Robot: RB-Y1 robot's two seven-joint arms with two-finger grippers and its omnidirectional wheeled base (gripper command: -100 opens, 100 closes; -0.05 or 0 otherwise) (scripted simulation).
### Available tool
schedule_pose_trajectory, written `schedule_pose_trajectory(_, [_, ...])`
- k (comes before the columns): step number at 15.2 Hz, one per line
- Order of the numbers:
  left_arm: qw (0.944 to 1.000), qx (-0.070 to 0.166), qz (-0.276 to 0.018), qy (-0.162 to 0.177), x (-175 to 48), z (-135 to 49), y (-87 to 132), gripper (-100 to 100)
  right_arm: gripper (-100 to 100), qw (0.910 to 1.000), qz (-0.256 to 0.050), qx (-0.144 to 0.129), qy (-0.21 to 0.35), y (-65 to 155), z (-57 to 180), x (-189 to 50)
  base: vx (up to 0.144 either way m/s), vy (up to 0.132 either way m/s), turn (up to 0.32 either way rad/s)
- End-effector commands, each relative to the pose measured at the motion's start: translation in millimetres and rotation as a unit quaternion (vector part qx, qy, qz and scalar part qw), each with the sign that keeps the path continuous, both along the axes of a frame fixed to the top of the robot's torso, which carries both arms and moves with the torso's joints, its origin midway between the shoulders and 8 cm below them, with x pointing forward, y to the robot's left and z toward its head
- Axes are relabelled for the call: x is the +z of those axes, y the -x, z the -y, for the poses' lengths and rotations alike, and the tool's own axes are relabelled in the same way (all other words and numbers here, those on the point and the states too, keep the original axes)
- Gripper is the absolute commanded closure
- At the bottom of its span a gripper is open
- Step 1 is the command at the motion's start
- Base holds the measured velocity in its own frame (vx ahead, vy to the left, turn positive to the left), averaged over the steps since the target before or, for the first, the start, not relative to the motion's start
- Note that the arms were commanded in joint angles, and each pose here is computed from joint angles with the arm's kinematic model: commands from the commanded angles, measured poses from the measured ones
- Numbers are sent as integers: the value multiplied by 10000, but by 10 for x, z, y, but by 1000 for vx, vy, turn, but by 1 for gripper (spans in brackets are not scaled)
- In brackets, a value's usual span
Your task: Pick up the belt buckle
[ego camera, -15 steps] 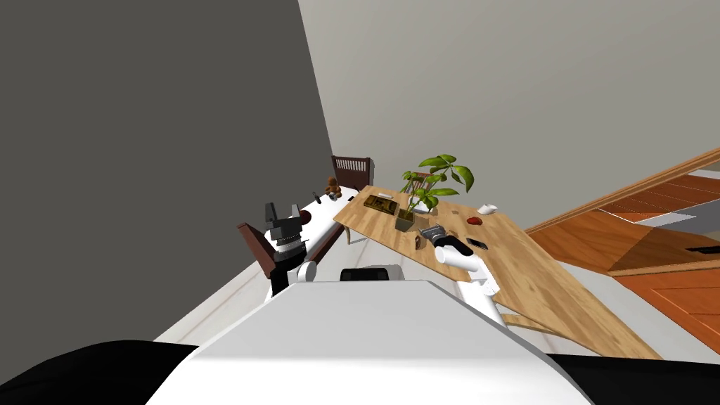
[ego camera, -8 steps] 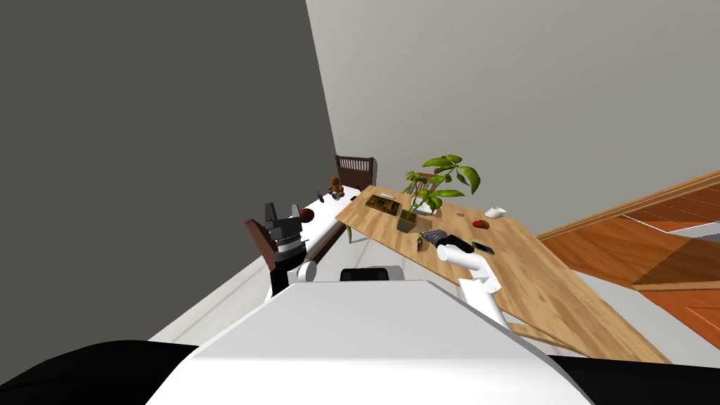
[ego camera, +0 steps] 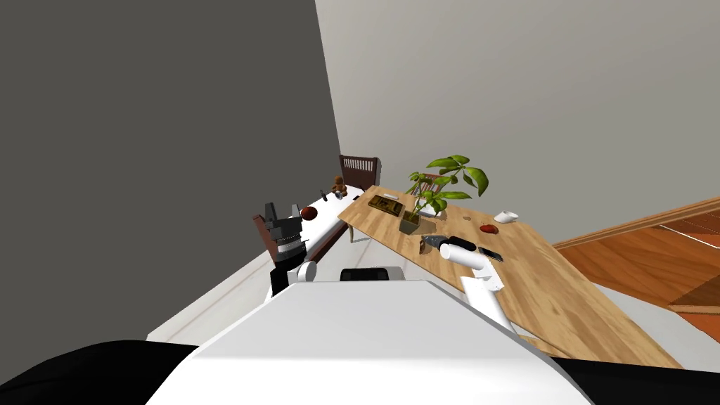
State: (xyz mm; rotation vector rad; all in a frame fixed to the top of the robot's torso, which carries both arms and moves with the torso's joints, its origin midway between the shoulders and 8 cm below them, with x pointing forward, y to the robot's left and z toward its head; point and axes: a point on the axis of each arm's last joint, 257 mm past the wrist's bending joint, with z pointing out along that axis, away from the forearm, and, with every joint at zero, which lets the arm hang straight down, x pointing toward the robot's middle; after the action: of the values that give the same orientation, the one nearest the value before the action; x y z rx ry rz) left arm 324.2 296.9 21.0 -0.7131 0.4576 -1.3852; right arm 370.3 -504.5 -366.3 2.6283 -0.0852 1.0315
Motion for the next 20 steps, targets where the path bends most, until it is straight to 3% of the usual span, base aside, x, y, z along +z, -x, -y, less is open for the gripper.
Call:
schedule_pose_trajectory(1, [10000, 0, 0, 0, 0, 0, 0, 0, -100, 9990, -153, -279, -319, 78, 34, -113, -8, -13, 79])
schedule_pose_trajectory(3, [10000, 0, 0, 0, 0, 0, 0, 0, -100, 9986, -165, -337, -384, 92, 28, -127, -7, -14, 75])
schedule_pose_trajectory(4, [10000, 0, 0, 0, 0, 0, 0, 0, -100, 9960, -295, -556, -630, 165, 48, -212, -5, -13, 90])
schedule_pose_trajectory(9, [10000, 0, 0, 0, 0, 0, 0, 0, -100, 9864, -510, -1054, -1149, 310, 64, -364, -8, -16, 98])
schedule_pose_trajectory(14, [10000, 0, 0, 0, 0, 0, 0, 0, -100, 9682, -778, -1633, -1730, 487, 52, -526, -7, -15, 83])
schedule_pose_trajectory(15, [10000, 0, 0, 0, 0, 0, 0, 0, -100, 9682, -778, -1633, -1730, 487, 52, -526, -5, -16, 61])
schedule_pose_trajectory(17, [10000, 0, 0, 0, 0, 0, 0, 0, -100, 9565, -906, -1915, -2003, 573, 33, -596, -5, -14, 82])
schedule_pose_trajectory(18, [10000, 0, 0, 0, 0, 0, 0, 0, -100, 9565, -906, -1915, -2003, 573, 33, -596, -5, -13, 71])
schedule_pose_trajectory(20, [10000, 0, 0, 0, 0, 0, 0, 0, -100, 9479, -991, -2101, -2179, 630, 17, -639, -5, -11, 63])
